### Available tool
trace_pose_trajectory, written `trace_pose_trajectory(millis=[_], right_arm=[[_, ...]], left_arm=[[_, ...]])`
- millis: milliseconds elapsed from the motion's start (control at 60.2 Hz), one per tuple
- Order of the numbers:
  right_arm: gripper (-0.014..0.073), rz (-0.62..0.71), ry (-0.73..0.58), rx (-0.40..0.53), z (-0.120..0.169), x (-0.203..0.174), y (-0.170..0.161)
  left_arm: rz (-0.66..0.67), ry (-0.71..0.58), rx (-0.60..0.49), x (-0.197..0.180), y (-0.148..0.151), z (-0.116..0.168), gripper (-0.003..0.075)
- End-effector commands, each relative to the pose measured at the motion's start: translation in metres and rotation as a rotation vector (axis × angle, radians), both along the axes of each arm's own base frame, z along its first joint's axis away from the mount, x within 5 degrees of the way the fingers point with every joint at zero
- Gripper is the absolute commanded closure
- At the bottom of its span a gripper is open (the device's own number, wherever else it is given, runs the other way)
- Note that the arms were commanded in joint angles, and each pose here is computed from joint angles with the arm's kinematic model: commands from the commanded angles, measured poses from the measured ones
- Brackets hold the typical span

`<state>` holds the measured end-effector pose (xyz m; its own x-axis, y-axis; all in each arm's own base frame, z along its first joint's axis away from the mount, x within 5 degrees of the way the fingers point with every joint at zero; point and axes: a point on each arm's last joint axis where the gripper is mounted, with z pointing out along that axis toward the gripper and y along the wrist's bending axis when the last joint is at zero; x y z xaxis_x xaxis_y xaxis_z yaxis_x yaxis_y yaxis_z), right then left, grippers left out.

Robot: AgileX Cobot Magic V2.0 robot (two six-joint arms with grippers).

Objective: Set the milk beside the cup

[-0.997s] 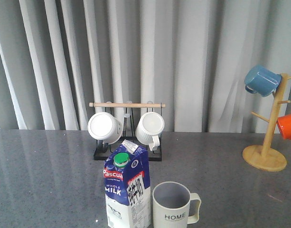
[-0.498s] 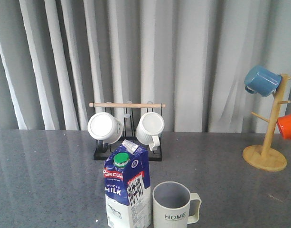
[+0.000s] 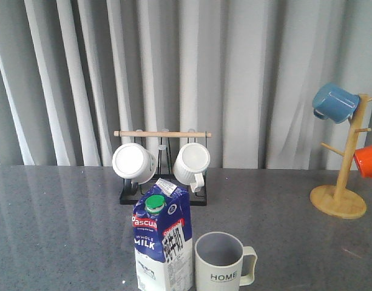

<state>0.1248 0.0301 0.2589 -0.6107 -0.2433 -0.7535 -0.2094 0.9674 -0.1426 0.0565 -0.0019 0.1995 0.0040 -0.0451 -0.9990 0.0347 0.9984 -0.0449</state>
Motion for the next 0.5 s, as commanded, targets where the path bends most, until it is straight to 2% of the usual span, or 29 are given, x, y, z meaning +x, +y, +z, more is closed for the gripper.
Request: trace_pose_trajectory(millis=[0, 482], right_arm=[[0.0599, 0.021, -0.071, 0.007, 0.0113, 0.0037, 0.0018], [0.0599, 0.021, -0.071, 0.007, 0.0113, 0.0037, 0.0018]], left_arm=[[0.002, -0.113, 0.014, -0.0025, 0.0001, 0.0155, 0.0726], [0.001, -0.103, 0.004, -0.0024, 0.0001, 0.0147, 0.0726]])
